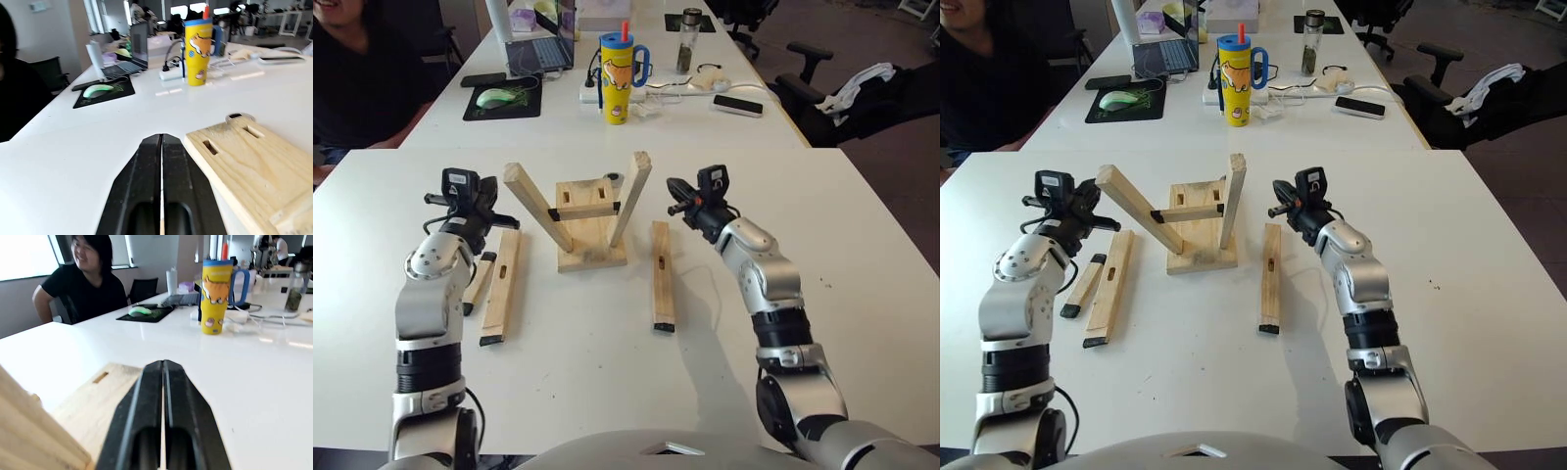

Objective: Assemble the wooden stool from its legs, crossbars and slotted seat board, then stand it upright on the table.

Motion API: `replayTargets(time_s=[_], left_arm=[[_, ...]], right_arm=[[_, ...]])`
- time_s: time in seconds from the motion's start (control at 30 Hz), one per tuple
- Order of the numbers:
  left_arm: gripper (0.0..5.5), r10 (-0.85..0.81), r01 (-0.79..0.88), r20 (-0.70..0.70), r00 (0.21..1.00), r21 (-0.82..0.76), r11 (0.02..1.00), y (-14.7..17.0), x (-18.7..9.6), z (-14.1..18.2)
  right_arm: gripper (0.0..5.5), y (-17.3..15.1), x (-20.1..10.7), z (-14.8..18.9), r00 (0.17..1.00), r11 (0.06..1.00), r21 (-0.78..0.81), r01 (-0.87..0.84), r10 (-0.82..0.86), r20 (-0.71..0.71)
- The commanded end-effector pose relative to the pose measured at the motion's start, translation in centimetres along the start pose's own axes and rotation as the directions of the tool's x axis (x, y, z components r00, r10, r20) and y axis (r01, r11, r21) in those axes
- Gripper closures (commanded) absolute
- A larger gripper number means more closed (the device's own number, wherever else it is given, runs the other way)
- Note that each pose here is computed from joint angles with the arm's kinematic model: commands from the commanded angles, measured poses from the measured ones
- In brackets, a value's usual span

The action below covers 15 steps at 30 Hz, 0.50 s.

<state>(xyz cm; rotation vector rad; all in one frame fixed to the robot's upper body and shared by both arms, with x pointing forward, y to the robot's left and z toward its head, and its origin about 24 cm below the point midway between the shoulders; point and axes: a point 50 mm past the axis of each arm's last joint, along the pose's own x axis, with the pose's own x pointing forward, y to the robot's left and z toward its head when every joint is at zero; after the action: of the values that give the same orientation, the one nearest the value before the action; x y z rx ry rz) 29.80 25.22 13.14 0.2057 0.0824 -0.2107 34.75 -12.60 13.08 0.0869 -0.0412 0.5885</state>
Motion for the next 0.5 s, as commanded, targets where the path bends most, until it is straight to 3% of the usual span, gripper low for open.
replayTargets(time_s=[0.03,0.2,0.33,0.5], left_arm=[[5.49,0.01,-0.016,0.147,0.989,0.044,0.999,4.3,0.4,4.4],[5.49,-0.22,0.201,0.202,0.954,0.115,0.973,5.6,-0.1,7.7],[5.49,-0.225,0.202,0.256,0.94,0.114,0.973,7.6,-0.3,9.8],[5.49,-0.22,0.193,0.287,0.932,0.119,0.974,7.6,-0.1,10.2]], right_arm=[[5.5,0.8,1.3,1.2,0.988,0.989,-0.031,-0.146,0.147,0.049],[5.5,3.4,1.1,0.5,0.925,0.925,-0.048,-0.378,0.379,0.024],[5.5,5.8,0.4,-0.2,0.853,0.852,-0.069,-0.52,0.522,0.013],[5.5,9.2,0.1,-0.7,0.769,0.764,-0.099,-0.637,0.638,-0.026]])
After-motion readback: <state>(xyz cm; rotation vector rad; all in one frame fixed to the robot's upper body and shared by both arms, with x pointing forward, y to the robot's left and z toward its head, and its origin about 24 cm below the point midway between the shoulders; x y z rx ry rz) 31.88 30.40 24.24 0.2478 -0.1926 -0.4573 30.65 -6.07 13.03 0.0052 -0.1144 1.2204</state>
